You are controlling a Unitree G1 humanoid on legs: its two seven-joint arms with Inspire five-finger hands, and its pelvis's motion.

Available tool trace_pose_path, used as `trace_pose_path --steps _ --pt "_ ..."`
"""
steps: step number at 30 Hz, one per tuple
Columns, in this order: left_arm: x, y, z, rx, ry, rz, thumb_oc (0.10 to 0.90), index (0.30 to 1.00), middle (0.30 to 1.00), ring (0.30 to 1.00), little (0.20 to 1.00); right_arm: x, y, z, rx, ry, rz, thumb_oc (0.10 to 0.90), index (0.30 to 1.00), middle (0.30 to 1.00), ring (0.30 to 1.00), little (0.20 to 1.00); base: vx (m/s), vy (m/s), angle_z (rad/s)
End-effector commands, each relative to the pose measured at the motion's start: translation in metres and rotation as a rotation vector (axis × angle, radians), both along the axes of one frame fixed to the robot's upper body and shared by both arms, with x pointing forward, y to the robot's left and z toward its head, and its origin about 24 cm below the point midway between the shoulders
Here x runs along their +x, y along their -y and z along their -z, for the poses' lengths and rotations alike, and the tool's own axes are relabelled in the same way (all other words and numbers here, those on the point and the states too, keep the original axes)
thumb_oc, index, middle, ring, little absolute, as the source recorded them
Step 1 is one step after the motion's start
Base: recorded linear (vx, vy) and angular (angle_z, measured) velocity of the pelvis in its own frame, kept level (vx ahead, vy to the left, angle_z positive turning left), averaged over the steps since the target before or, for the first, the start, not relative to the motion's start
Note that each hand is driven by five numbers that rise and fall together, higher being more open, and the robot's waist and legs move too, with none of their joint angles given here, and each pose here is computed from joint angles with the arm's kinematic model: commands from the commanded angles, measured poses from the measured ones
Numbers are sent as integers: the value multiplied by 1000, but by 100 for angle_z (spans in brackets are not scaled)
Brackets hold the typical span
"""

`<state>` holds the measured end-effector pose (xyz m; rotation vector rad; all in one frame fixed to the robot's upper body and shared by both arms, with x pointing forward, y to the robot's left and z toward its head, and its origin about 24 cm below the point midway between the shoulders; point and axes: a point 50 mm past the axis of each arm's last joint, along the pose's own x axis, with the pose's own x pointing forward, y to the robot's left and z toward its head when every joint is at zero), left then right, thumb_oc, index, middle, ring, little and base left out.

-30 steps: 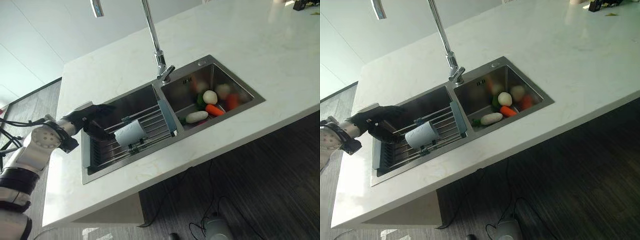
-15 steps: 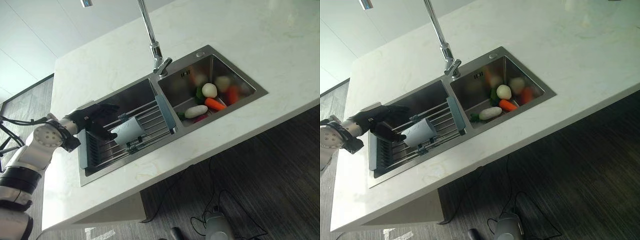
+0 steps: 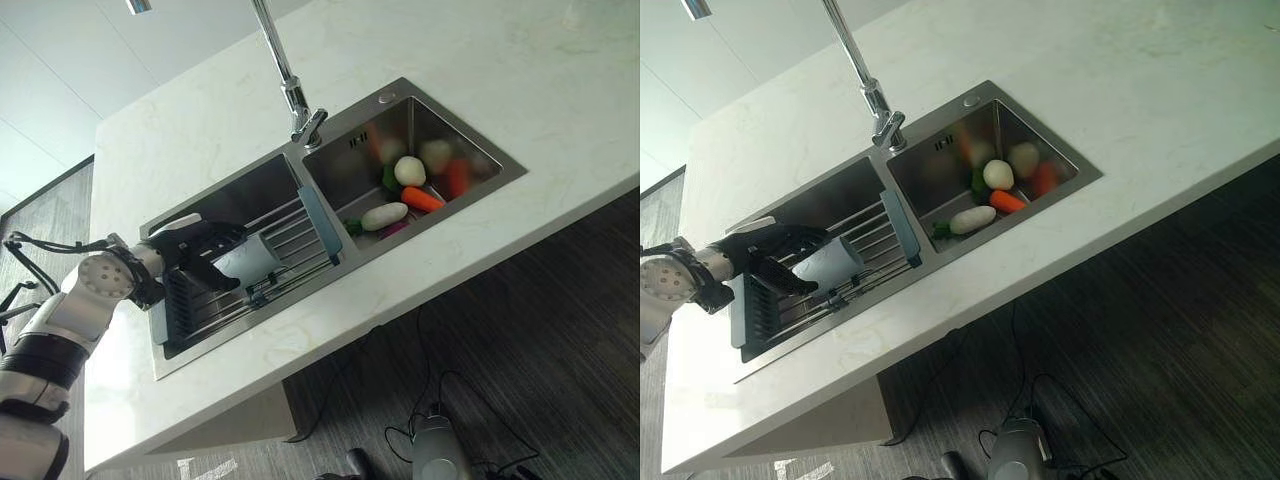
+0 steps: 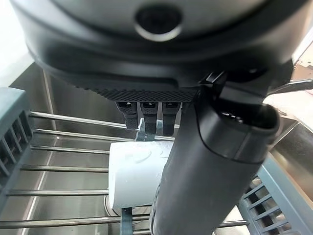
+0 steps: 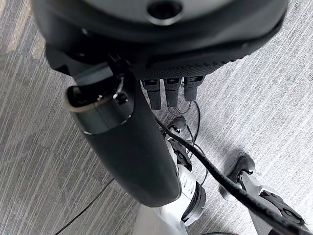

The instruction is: Place the dishes in the dishwasher.

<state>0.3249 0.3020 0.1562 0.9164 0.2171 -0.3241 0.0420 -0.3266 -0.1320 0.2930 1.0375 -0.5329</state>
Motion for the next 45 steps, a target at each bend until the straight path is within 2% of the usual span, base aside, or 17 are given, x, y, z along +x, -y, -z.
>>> trace_pose_path --steps 1,9,21,41,43,45 --pt "9 0 -56 -58 175 -2 800 900 900 900 900 -22 11 -6 -22 -16 21 800 900 900 900 900 0 0 0" --pt "12 3 -51 -52 158 -9 800 900 900 900 900 -21 13 -7 -35 2 27 800 900 900 900 900 4 2 0" --pt "9 -11 -33 168 163 -55 800 900 900 900 900 -17 18 -13 -49 27 6 800 900 900 900 900 19 6 -5" --pt "15 -4 -24 113 162 -68 800 900 900 900 900 14 18 -20 -46 116 -59 800 900 900 900 900 -8 7 -2" --pt "15 -2 -24 123 143 -43 400 300 300 300 300 15 20 -21 -49 119 -61 800 900 900 900 900 -28 7 -9" --pt "14 -3 -20 168 96 -28 400 300 300 300 300 19 21 -22 -51 124 -67 800 900 900 900 900 -49 4 -7"
